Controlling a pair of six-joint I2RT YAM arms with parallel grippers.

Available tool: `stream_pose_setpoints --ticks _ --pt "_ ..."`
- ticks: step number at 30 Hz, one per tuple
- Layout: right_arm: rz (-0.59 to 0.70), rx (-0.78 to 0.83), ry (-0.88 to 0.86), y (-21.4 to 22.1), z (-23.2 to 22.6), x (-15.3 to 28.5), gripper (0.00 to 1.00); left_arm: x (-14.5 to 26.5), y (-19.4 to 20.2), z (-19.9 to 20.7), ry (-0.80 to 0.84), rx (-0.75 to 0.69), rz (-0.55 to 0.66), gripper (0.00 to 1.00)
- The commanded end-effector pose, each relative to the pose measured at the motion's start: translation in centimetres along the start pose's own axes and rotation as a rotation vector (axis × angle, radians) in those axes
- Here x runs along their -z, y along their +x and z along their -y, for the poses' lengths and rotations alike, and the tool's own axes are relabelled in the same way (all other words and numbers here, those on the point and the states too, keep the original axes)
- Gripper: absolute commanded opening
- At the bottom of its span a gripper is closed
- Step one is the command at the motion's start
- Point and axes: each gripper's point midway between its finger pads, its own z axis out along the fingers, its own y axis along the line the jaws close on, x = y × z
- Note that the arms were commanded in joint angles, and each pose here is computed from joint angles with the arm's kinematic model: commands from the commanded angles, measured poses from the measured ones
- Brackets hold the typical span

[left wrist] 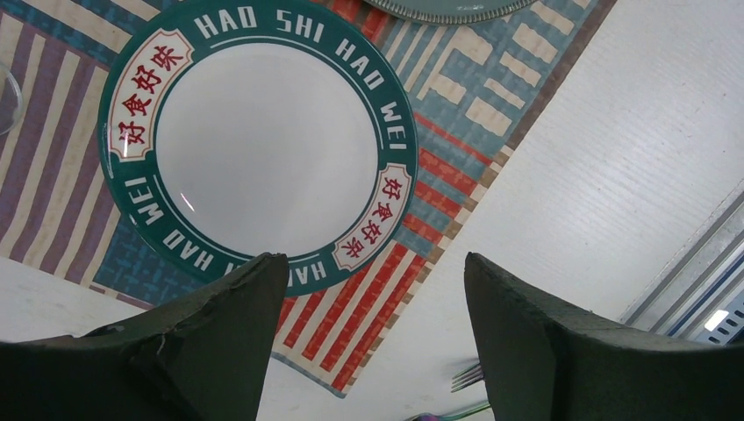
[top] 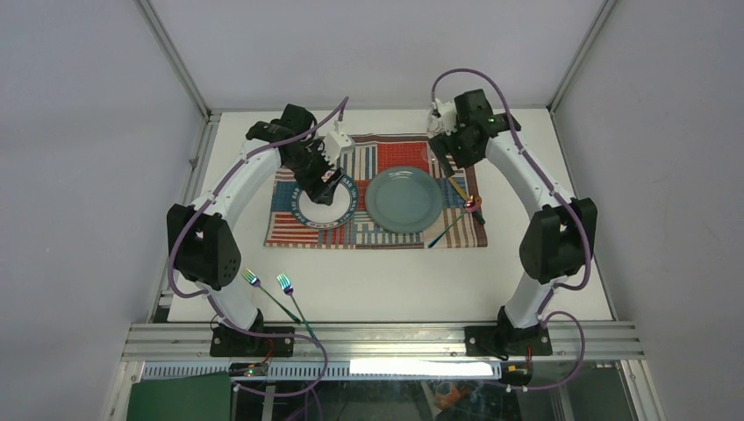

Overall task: Set the dinner table for one person
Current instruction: Pick up the spoon from the center of the board.

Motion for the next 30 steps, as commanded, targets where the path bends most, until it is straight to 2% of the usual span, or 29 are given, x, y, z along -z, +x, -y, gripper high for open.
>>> stream_pose_setpoints --ticks 1,5,8,9,11,17,19,23,26,30 --pt "0.005 -0.422 -0.133 0.1 0.5 1.9 0.87 1.7 -1.8 -1.0 -0.039 -0.011 0.045 0.76" --pt "-0.007 -0.585 -0.250 -0.1 1.1 2.4 0.90 0.9 -1.2 -1.3 -0.040 0.031 0.012 0.75" --pt "-0.050 -0.763 -0.346 0.6 0.6 1.8 0.85 0.4 -0.9 -1.5 -0.044 0.058 -0.002 0.75" --pt "-0.075 -0.828 -0.369 0.8 0.3 1.4 0.87 0.3 -0.8 -1.7 -0.050 0.065 -0.007 0.75" --pt "-0.136 -0.939 -0.439 1.6 -0.6 0.2 0.98 0.1 -0.3 -1.9 -0.060 0.081 -0.025 0.75" --pt "-0.225 -1.206 -0.554 0.3 -2.1 -2.0 1.00 -0.2 1.2 -2.6 -0.104 0.116 -0.093 0.74" --pt "-0.260 -1.259 -0.529 0.1 -2.7 -2.7 1.00 -0.3 1.5 -2.7 -0.111 0.131 -0.108 0.74" --pt "-0.307 -1.289 -0.348 2.4 -3.3 -3.9 1.00 -0.5 1.8 -3.1 -0.125 0.156 -0.124 0.73" --pt "-0.306 -1.253 -0.189 4.4 -3.2 -4.3 1.00 -0.5 1.7 -3.2 -0.130 0.165 -0.128 0.73" --pt "-0.346 -1.242 -0.088 7.6 -3.8 -5.1 1.00 -0.6 1.9 -3.4 -0.137 0.164 -0.140 0.73"
